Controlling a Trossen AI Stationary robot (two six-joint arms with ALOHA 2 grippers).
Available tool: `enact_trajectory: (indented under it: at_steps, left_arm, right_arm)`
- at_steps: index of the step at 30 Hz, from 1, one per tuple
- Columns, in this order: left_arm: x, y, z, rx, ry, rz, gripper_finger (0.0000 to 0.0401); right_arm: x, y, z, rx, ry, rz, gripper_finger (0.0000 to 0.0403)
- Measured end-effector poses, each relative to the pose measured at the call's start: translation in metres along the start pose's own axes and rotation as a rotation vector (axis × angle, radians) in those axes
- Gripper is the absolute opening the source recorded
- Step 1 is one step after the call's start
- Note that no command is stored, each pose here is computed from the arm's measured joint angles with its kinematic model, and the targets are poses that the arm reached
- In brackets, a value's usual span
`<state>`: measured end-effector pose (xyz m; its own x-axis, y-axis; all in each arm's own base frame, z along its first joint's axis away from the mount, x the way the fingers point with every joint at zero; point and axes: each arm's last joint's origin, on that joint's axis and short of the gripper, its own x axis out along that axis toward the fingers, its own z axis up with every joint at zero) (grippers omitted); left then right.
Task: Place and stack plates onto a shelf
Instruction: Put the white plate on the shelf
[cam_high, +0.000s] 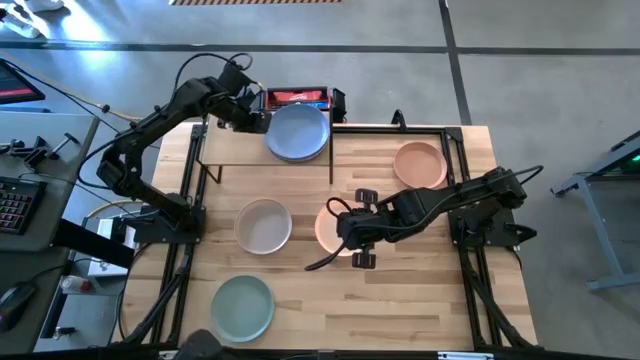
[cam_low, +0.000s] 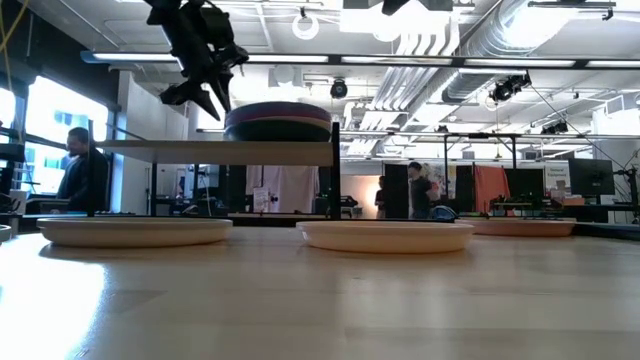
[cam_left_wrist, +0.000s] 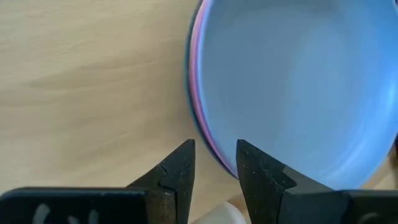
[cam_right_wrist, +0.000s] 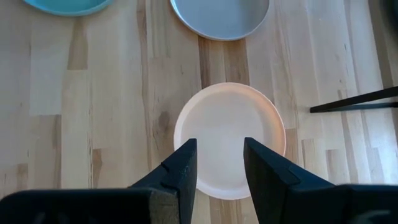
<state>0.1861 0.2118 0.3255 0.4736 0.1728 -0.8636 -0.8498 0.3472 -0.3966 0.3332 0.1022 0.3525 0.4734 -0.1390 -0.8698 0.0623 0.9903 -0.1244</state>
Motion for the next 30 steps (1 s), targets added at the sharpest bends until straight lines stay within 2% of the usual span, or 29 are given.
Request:
enact_trajectory:
  at_steps: [5, 14, 23, 30]
  left_arm:
    - [0.001, -0.003, -0.003, 0.010, 0.018, -0.003, 0.0106]
    - [-0.014, -0.009, -0.029, 0.117, 0.133, 0.031, 0.0106]
    - [-0.025, -0.021, -0.083, 0.223, 0.250, 0.058, 0.0106]
    - [-0.015, -0.013, -0.129, 0.169, 0.277, 0.162, 0.0106]
  right_arm:
    - [0.000, 0.000, 0.000, 0.005, 0.000, 0.000, 0.0108]
    - [0.000, -0.001, 0.000, 0.087, 0.001, -0.001, 0.0108]
    - [0.001, -0.002, 0.001, 0.271, 0.005, 0.001, 0.0108]
    - [0.002, -0.002, 0.001, 0.319, 0.006, 0.002, 0.0108]
